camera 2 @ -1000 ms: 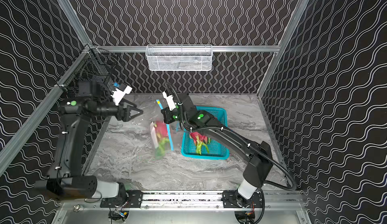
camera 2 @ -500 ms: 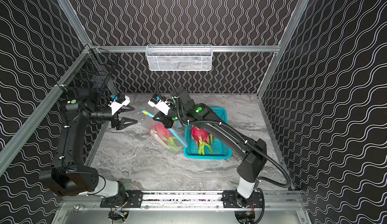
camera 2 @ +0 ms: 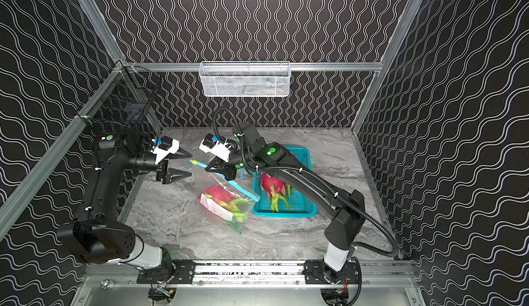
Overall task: Open the zip-top bag and take out the dragon fruit
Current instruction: Unzip the zipper on the zipper food storage bag, then open the zipper of the food storage bag at the center of the board.
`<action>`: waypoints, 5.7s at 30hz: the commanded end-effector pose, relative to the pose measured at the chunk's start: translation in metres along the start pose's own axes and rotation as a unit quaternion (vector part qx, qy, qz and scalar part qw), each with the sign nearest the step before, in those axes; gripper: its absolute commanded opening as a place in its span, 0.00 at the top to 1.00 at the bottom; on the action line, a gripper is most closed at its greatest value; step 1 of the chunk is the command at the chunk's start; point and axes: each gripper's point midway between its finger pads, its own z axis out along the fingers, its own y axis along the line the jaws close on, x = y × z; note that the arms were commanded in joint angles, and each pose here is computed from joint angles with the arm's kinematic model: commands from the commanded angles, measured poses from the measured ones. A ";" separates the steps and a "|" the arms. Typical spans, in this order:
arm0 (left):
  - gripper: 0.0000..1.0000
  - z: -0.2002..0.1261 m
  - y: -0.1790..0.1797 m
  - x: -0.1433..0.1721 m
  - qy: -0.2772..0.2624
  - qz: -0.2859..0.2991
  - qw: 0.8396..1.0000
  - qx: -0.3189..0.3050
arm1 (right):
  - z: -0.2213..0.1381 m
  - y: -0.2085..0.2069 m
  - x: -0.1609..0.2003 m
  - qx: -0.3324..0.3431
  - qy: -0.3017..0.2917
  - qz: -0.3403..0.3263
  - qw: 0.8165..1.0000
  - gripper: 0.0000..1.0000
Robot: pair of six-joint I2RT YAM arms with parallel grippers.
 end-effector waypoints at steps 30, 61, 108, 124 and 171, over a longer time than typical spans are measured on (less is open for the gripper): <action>1.00 0.010 -0.020 -0.014 -0.014 -0.011 1.000 0.001 | -0.033 0.006 -0.032 0.109 -0.078 -0.143 0.981 0.25; 1.00 0.007 -0.047 -0.020 0.002 -0.012 1.000 0.012 | 0.020 0.016 -0.043 0.105 -0.053 -0.126 0.985 1.00; 1.00 -0.015 0.004 -0.016 0.085 0.056 0.990 -0.094 | -0.038 0.012 0.035 0.107 0.024 -0.015 0.994 1.00; 1.00 -0.044 0.070 0.012 0.151 0.057 0.965 -0.205 | -0.076 0.030 0.104 0.140 0.063 0.104 0.983 1.00; 1.00 -0.002 -0.044 -0.023 0.083 0.058 0.995 -0.008 | -0.028 0.025 0.034 0.116 0.017 0.111 0.987 0.52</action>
